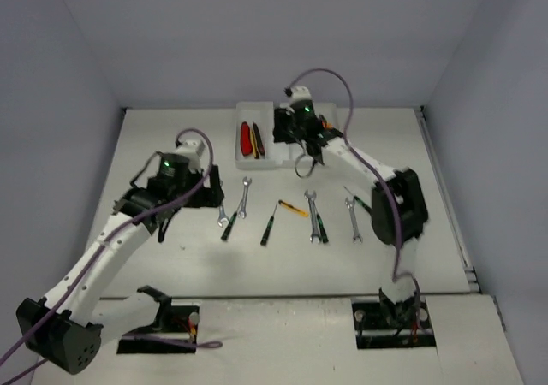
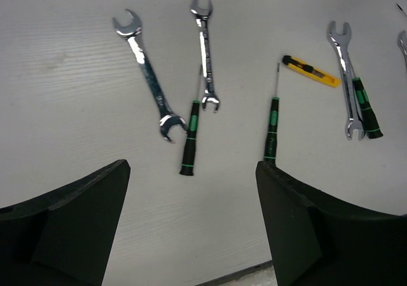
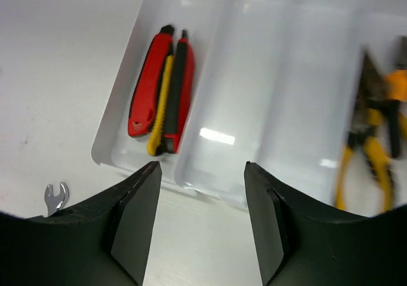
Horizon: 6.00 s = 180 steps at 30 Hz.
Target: Sort the tools into containers
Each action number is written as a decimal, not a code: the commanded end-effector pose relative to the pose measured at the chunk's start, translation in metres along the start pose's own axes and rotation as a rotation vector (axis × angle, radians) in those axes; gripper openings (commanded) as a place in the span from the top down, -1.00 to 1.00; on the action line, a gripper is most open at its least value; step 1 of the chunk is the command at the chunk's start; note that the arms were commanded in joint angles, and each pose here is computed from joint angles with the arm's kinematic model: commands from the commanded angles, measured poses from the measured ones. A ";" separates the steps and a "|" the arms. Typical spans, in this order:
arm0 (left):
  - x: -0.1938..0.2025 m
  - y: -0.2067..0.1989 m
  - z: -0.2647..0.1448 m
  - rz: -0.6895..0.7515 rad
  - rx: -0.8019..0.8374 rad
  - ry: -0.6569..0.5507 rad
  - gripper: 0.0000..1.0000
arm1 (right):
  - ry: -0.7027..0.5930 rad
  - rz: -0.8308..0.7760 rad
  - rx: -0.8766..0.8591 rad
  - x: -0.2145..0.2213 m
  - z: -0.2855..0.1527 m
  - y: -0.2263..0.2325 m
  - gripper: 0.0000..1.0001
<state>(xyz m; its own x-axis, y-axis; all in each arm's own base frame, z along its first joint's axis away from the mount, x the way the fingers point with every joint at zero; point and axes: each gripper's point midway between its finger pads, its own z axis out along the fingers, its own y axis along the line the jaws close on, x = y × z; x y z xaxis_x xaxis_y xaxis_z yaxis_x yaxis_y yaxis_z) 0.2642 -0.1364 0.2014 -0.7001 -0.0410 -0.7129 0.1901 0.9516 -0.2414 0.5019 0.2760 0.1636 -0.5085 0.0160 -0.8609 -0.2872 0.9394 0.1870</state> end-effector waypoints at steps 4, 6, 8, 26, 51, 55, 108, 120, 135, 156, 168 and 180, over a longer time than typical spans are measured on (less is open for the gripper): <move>-0.015 -0.090 0.041 -0.191 0.078 -0.086 -0.53 | -0.140 0.115 0.238 -0.005 -0.130 -0.114 -0.06; -0.012 -0.099 0.053 -0.250 0.057 -0.080 -0.53 | -0.135 0.122 0.259 0.011 -0.148 -0.122 -0.07; -0.010 -0.113 0.070 -0.335 0.007 -0.078 -0.53 | -0.152 0.163 0.312 0.037 -0.179 -0.137 -0.08; 0.058 -0.184 0.187 -0.503 -0.255 0.065 -0.36 | -0.408 0.387 0.570 0.072 -0.271 -0.199 -0.07; 0.065 -0.131 0.243 -0.458 -0.373 0.184 0.40 | -0.395 0.386 0.553 0.073 -0.268 -0.198 -0.07; 0.063 -0.131 0.245 -0.395 -0.360 0.194 0.71 | -0.392 0.386 0.553 0.074 -0.267 -0.198 -0.07; -0.036 -0.165 0.193 0.014 -0.183 0.027 0.85 | -0.383 0.380 0.540 0.074 -0.265 -0.196 -0.08; -0.152 -0.049 0.195 0.061 -0.212 -0.057 0.83 | -0.354 0.372 0.518 0.077 -0.258 -0.193 -0.08; -0.190 -0.014 0.260 0.102 -0.139 -0.065 0.41 | -0.265 0.328 0.444 0.087 -0.231 -0.183 -0.12; -0.216 -0.020 0.036 0.117 -0.109 -0.283 -0.46 | 0.127 0.280 0.511 0.131 -0.185 -0.230 -0.08; -0.143 0.018 -0.027 0.215 -0.190 -0.249 -0.62 | 0.388 0.321 0.368 0.189 -0.161 -0.219 -0.07; -0.112 0.033 -0.025 0.249 -0.216 -0.222 -0.62 | 0.468 0.354 0.424 0.219 -0.167 -0.221 -0.01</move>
<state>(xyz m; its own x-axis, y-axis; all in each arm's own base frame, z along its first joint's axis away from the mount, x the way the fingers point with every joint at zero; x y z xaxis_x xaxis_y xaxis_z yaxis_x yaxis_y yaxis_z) 0.3246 -0.0952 0.2658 -0.5610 0.1686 -0.8104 0.1790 0.9806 0.0802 0.3189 0.0164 0.0108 -0.8369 0.2799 -0.4704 0.2317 0.9597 0.1588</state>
